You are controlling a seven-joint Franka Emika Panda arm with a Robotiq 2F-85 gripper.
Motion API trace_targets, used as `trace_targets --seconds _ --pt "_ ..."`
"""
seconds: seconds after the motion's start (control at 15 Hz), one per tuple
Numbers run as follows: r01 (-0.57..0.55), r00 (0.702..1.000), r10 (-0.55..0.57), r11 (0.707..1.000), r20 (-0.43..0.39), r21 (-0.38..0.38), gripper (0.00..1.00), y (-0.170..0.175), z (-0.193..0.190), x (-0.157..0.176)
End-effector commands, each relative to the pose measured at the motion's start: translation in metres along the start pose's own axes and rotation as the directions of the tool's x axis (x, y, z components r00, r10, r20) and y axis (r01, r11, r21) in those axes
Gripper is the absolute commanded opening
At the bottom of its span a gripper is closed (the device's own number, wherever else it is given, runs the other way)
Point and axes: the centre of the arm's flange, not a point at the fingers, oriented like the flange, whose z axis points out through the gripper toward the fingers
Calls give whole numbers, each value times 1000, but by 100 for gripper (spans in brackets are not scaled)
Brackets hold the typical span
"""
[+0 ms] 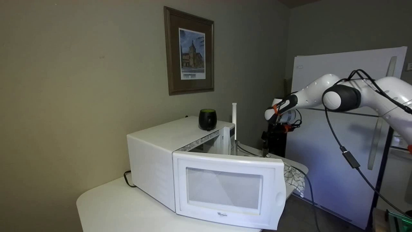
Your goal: Put the spice bottle in the microwave
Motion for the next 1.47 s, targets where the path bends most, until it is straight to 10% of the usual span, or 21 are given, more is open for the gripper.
trace_targets --seconds 0.0,1.4 --pt "4 1000 -4 1000 -4 2 100 -2 11 2" --pt "-119 941 108 993 -321 -14 100 -38 53 -75"
